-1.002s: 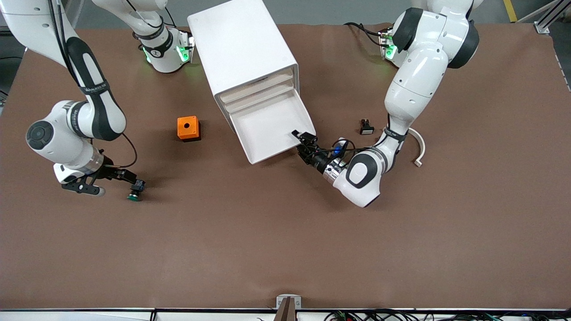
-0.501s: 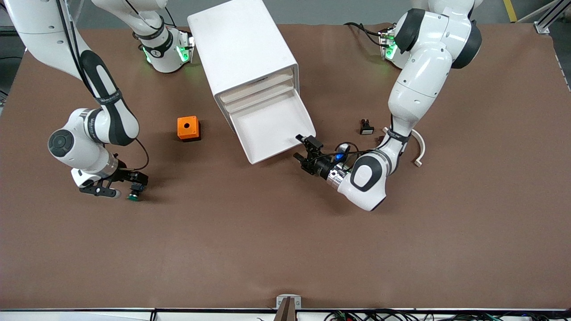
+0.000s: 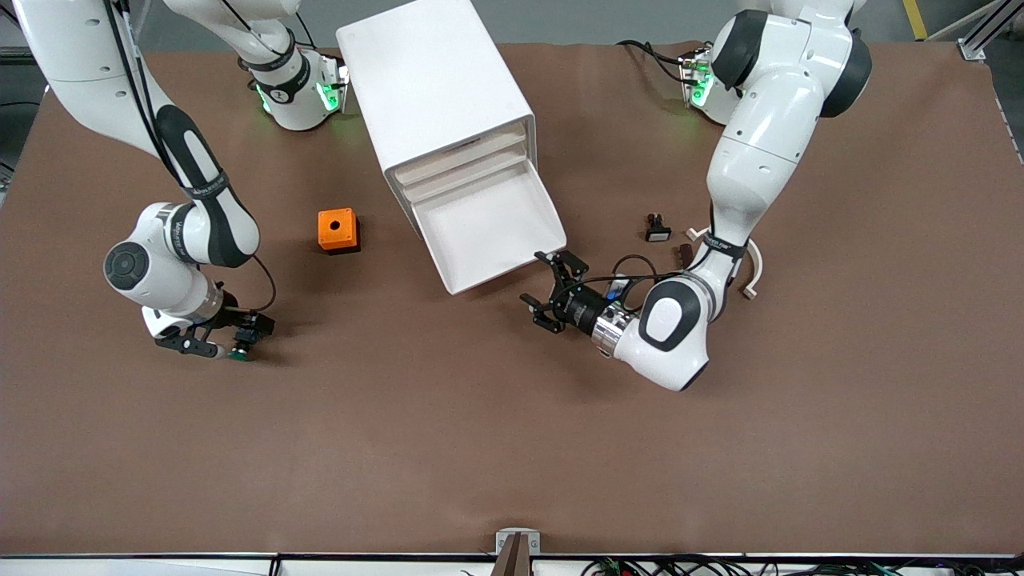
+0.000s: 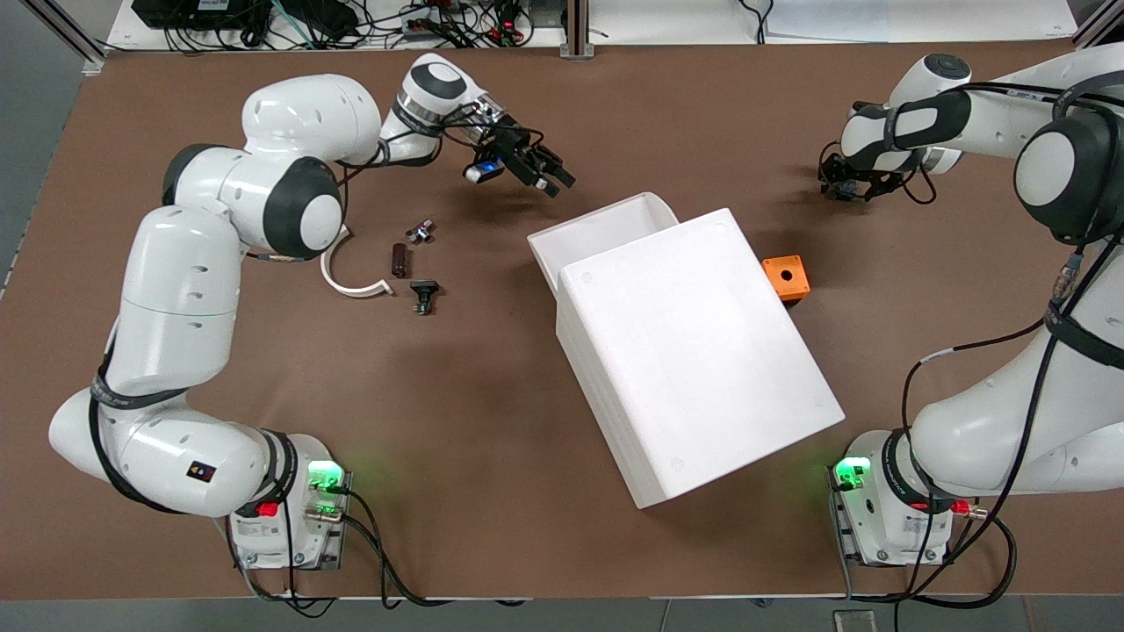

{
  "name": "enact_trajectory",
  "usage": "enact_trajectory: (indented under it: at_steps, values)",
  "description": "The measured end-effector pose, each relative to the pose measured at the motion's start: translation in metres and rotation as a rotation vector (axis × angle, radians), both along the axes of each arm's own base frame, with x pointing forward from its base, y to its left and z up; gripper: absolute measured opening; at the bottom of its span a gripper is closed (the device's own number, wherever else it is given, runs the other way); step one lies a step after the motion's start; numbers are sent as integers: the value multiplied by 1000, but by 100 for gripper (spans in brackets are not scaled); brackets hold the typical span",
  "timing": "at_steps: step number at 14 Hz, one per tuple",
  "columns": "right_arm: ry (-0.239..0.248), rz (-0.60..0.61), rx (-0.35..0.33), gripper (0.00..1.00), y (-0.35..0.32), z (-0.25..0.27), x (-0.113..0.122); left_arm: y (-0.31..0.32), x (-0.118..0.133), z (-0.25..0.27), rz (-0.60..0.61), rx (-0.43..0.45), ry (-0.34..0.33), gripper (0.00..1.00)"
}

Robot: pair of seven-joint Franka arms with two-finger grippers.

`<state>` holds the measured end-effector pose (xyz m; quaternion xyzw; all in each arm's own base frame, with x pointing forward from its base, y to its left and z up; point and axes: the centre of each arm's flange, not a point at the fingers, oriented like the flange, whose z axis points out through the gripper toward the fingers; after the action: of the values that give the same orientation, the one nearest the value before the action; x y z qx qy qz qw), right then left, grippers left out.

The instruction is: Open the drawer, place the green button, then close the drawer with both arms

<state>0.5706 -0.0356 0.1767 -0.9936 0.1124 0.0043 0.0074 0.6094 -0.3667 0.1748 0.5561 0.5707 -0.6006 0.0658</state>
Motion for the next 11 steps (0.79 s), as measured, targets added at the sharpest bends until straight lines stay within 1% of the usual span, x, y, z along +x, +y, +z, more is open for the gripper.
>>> enact_trajectory:
  at_steps: [2,3,5,7,8,11]
  values:
    - [-1,0,0,100,0,0,0,10,9,7,-25,-63,-126,100]
    - [-1,0,0,92,0,0,0,14,12,12,-42,-95,-192,100]
    - [0,-1,0,69,0,0,0,17,19,26,-92,-145,-326,100]
    - [0,-3,0,45,0,0,0,18,26,39,-150,-153,-454,100]
    - [0,-4,0,41,0,1,0,18,30,46,-184,-149,-524,100]
    - [-5,-7,0,41,-1,4,3,24,42,76,-319,-158,-760,100]
